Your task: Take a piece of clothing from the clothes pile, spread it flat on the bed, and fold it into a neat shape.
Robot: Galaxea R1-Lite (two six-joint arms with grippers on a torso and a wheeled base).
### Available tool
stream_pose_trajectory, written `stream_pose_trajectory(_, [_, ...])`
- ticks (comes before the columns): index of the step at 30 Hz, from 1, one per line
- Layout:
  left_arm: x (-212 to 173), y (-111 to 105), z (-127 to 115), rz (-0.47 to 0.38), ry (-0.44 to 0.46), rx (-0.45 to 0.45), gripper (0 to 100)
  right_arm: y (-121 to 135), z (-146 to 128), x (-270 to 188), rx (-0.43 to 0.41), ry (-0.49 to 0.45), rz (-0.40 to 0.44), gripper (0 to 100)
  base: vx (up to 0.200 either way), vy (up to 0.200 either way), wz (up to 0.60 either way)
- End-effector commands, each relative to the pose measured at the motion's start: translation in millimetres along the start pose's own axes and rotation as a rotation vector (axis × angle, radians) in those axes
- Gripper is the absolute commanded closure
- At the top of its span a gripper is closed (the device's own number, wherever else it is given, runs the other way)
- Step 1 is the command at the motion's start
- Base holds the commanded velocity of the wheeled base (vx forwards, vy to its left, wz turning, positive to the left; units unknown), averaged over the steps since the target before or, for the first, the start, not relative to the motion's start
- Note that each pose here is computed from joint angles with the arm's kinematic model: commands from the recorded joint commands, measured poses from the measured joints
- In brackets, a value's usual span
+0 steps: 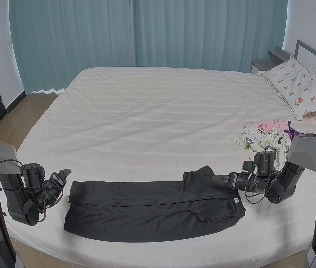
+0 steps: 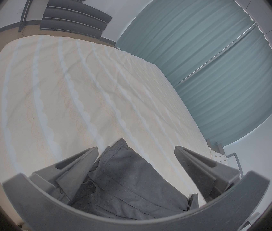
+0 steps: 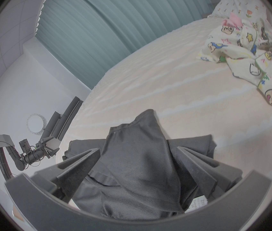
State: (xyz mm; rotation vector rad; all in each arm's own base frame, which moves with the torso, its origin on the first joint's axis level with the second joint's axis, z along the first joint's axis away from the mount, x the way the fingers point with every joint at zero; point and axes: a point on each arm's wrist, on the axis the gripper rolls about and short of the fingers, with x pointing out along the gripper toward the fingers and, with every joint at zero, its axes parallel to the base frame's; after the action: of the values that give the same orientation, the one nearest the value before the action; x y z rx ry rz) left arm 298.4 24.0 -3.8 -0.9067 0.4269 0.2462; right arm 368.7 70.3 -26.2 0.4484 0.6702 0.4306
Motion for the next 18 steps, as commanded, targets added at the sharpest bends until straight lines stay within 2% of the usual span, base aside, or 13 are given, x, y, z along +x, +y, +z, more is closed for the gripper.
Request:
stream_pose_trajectory(1, [-0.2,-0.8,-2.6,-0.002,0.008,0.001,0,-3.8,-7.4,11.1,0.006,0.028,-0.002,0,0.0,0.0,0.0])
stream_pose_trajectory(6, [1.3,2.1,-4.8,0.008,0.015,0.001,0,-6.0,-12.1,17.5,0.014,0.057,-0.011,0,0.0,0.0,0.0])
stream_pose_trajectory(7, [1.3,2.7,-5.3,0.01,0.017,0.0,0,-6.3,-13.9,16.5,0.018,0.067,-0.017,100,0.0,0.0,0.0])
stream_pose_trajectory(18, [1.8,5.8,-8.4,0.023,0.029,0.002,0,0.8,-14.0,-13.9,0.03,0.083,-0.032,100,0.0,0.0,0.0])
